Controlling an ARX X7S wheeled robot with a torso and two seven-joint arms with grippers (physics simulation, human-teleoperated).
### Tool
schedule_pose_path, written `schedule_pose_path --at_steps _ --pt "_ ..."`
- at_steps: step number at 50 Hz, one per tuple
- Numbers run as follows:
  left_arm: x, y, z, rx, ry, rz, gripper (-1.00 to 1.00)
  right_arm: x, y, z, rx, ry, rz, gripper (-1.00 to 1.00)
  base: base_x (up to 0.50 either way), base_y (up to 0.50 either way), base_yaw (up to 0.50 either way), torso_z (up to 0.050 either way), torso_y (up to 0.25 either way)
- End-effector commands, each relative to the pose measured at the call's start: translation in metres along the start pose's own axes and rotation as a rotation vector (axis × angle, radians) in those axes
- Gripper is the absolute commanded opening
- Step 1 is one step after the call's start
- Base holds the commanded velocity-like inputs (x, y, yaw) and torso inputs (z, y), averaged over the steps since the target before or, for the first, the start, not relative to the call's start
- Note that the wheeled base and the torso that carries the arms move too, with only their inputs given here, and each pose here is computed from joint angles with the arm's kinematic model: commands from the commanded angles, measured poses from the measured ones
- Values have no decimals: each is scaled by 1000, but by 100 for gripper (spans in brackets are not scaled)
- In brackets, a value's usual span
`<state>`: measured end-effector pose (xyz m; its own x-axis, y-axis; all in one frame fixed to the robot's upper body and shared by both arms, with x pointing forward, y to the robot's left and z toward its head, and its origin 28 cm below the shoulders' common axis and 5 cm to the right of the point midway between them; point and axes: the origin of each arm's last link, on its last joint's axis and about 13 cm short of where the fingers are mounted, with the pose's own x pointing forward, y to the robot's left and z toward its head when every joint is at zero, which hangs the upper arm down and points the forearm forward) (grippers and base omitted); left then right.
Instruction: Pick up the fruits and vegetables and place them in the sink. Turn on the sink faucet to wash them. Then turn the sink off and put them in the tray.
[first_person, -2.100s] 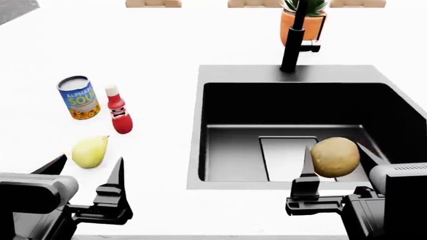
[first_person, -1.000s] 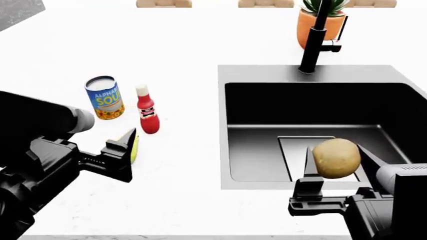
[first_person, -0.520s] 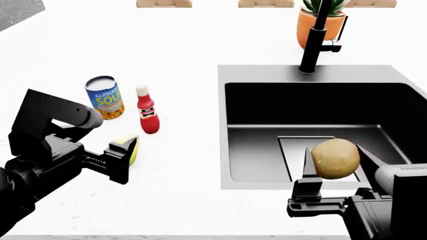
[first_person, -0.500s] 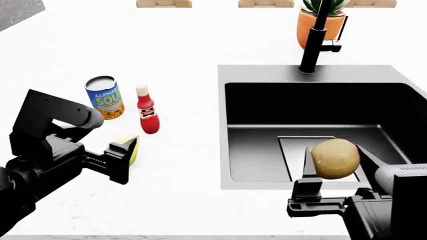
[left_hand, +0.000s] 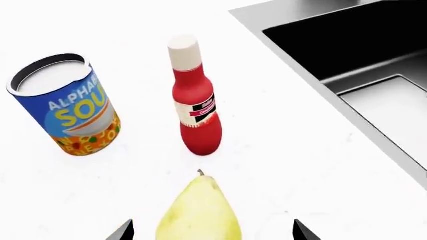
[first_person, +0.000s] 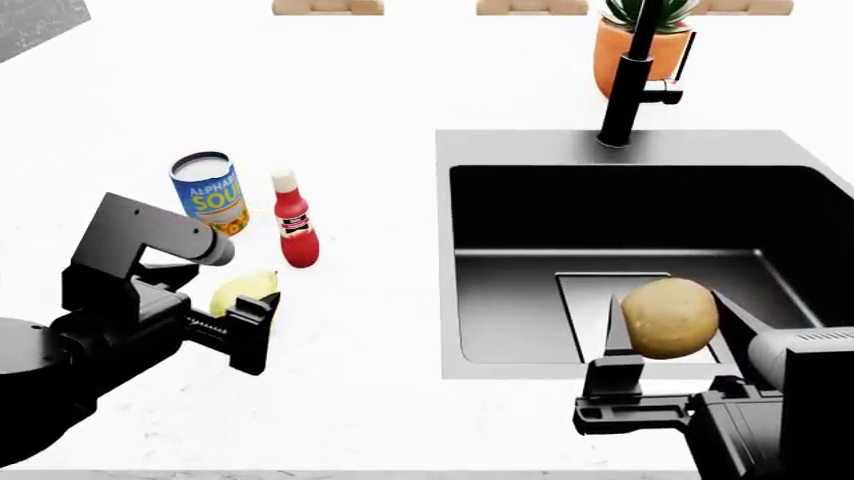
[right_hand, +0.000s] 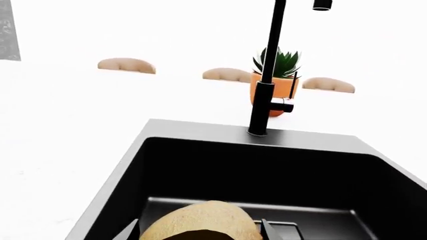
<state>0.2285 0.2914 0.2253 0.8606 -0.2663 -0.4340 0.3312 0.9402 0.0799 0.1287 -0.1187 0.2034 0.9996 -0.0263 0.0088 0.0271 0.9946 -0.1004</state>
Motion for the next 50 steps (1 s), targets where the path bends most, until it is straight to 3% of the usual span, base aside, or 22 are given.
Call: schedule_pose_path --at_steps 1,50 --pt "11 5 -2 5 40 9 100 1 -1 1 -14 -14 -1 -100 0 0 0 0 0" --pt "42 14 -13 -9 159 12 100 0 -1 0 -19 -14 -6 -100 0 0 0 0 0"
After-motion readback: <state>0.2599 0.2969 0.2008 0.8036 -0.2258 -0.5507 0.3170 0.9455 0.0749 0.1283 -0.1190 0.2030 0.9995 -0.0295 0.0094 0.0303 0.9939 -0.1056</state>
